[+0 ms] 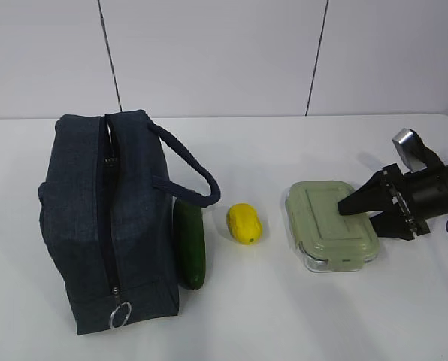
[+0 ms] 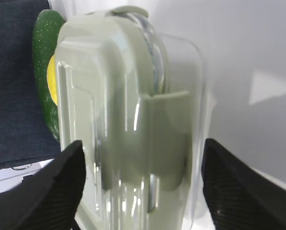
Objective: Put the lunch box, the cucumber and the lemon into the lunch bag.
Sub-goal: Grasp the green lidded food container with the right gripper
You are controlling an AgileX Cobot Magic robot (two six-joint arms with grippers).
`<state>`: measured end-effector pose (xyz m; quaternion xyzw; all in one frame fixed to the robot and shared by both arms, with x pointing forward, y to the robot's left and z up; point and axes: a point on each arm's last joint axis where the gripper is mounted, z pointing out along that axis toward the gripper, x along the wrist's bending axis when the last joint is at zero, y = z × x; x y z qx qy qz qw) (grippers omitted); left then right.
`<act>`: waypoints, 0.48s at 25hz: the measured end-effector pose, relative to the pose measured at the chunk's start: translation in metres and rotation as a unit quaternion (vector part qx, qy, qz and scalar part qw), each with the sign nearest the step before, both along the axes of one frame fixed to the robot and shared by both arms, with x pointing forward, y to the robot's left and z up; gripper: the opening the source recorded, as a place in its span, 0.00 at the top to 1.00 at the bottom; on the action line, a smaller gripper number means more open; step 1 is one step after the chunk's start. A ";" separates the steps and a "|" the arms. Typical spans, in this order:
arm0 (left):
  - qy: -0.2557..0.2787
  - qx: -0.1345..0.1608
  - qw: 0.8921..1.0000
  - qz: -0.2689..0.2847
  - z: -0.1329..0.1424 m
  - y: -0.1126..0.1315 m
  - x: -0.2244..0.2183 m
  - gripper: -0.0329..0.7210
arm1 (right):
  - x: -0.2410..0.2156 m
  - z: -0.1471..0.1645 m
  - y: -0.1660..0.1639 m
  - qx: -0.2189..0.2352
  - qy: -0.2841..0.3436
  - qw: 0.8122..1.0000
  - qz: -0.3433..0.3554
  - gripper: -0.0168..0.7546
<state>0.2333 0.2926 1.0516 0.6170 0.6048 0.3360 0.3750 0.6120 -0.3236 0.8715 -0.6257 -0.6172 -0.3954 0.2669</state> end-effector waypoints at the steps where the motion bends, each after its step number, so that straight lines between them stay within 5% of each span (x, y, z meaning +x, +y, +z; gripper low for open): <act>1: 0.000 0.000 1.000 0.000 0.000 0.000 0.000 0.64 | 0.000 0.000 0.000 0.000 0.000 1.000 0.000 0.27; 12: 0.000 0.000 1.000 0.000 0.000 0.000 0.000 0.64 | 0.000 0.000 0.000 0.001 0.000 1.000 -0.002 0.27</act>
